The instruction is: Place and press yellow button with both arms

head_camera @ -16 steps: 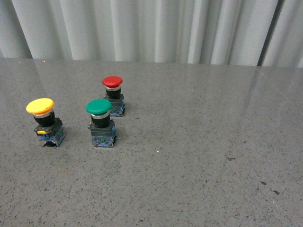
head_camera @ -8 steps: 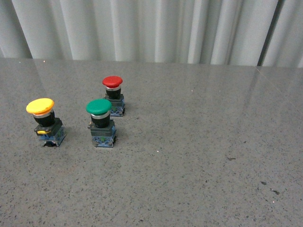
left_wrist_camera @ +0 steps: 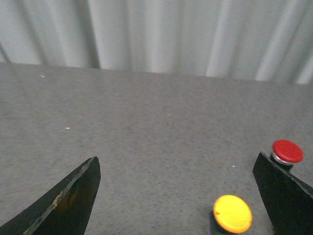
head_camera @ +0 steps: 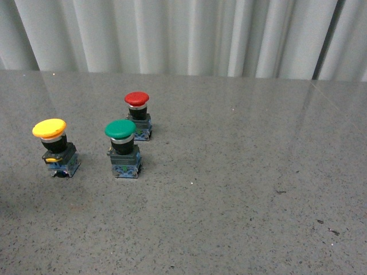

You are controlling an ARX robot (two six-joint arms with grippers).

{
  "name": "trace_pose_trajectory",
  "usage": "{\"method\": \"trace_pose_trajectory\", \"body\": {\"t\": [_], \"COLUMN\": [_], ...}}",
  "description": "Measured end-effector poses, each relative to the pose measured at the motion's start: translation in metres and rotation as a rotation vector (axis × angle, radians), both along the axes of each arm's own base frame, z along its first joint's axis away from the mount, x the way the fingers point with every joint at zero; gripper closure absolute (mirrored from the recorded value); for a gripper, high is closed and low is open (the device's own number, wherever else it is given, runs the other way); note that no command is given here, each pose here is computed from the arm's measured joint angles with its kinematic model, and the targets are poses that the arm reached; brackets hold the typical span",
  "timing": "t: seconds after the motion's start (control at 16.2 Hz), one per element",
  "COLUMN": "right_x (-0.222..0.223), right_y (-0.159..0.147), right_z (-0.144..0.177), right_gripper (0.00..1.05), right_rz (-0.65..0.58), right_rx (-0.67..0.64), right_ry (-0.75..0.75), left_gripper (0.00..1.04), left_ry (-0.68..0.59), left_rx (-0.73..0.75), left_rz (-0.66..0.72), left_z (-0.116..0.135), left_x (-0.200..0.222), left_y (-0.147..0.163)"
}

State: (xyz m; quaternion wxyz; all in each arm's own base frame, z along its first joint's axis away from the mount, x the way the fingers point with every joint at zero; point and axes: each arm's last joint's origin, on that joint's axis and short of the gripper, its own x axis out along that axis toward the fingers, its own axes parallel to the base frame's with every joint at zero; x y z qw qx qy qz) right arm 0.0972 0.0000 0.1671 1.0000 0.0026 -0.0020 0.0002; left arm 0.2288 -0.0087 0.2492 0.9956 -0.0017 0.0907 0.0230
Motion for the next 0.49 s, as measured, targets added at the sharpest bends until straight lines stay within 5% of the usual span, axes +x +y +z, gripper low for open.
{"method": "trace_pose_trajectory", "body": {"t": [0.25,0.49], "right_x": [0.000,0.000], "right_y": [0.000,0.000], "right_z": [0.000,0.000], "right_gripper": [0.07,0.07], "right_rz": [0.000,0.000], "right_rx": [0.000,0.000], "right_ry": [0.000,0.000], "left_gripper": [0.07,0.07], "left_ry": [0.146,0.253], "left_rx": [-0.026,-0.059], "left_rz": [-0.188,-0.181], "left_z": [-0.001,-0.030], "left_x": [0.058,0.069], "left_y": [-0.039,-0.062]}}
